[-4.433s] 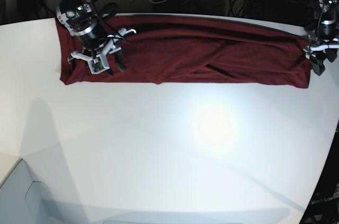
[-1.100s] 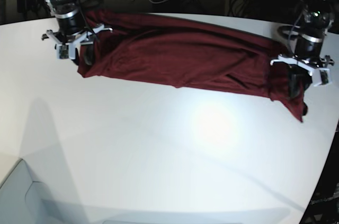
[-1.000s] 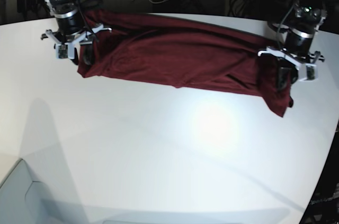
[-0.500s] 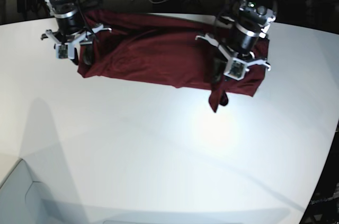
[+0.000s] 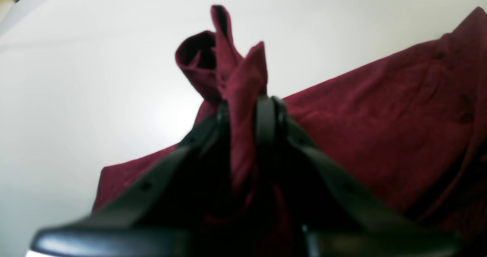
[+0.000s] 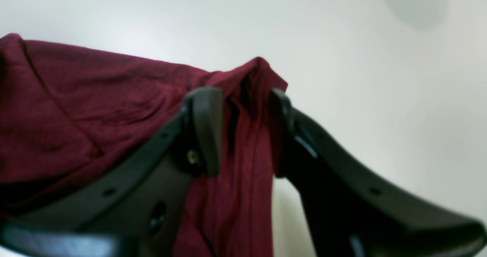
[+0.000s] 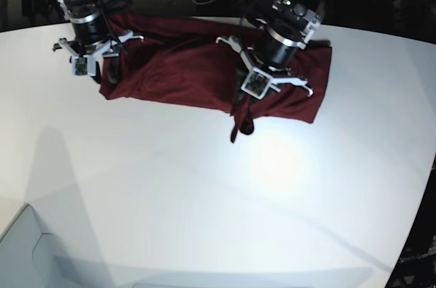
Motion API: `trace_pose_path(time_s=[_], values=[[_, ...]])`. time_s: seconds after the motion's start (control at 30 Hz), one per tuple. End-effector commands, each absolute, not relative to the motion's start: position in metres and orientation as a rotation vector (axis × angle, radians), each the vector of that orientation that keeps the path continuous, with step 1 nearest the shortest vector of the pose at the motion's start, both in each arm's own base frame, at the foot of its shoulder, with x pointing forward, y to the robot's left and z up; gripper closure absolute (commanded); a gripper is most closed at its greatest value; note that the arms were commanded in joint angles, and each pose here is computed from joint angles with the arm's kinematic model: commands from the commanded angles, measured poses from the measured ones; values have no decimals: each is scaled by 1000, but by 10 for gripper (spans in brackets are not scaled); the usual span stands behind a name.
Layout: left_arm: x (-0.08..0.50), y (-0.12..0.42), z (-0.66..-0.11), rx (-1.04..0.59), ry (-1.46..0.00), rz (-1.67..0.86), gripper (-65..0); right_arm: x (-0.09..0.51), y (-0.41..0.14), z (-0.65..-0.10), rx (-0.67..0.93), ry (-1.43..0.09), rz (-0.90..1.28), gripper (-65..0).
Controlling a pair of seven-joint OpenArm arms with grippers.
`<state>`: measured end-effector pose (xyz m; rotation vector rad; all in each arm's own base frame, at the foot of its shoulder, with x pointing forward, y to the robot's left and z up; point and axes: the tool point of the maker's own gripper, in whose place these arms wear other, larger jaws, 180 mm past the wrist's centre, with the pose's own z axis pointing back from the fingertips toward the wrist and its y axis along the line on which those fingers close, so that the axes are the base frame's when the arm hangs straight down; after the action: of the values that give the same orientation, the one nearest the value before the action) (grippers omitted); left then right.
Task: Layout the t-shirt on the table in an organized manner, then fold the t-shirt properly
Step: 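Lift the hem end with the left gripper and fold it toward the right gripper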
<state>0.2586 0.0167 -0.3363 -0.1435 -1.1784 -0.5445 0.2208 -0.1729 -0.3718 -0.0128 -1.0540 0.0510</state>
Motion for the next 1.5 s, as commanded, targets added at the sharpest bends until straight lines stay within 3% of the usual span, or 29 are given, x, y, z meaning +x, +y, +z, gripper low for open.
trace_pose_path(time_s=[0.0,0.53,0.6,0.83,0.97,1.23,1.33,1.47], values=[[262,14,-327,-157,-1222,-534,-1,225,-174,-361,-14,-1100,56,-217],[252,13,-360,-170,-1130,-543,-12,227,-174,-358,-16,-1109,58,-217],[251,14,-360,-170,-1128,-546,-64,227,-174,-358,-16,-1109,58,-217],[240,1,-359,-207,-1129,-643,-393,227,-174,-357,-16,-1110,57,-217],[233,-15,-355,-247,-1137,-676,-520,226,-174,-358,-16,-1109,57,-217],[234,-23,-317,-263,-1231,-675,-548,221,-190,-358,-56,-1101,13,-218],[251,13,-324,-168,-1222,-619,-548,217,-198,-354,-82,-1107,-39,-223],[266,68,-334,-33,-1194,-537,-548,208,-201,-362,-96,-1007,-55,-306]])
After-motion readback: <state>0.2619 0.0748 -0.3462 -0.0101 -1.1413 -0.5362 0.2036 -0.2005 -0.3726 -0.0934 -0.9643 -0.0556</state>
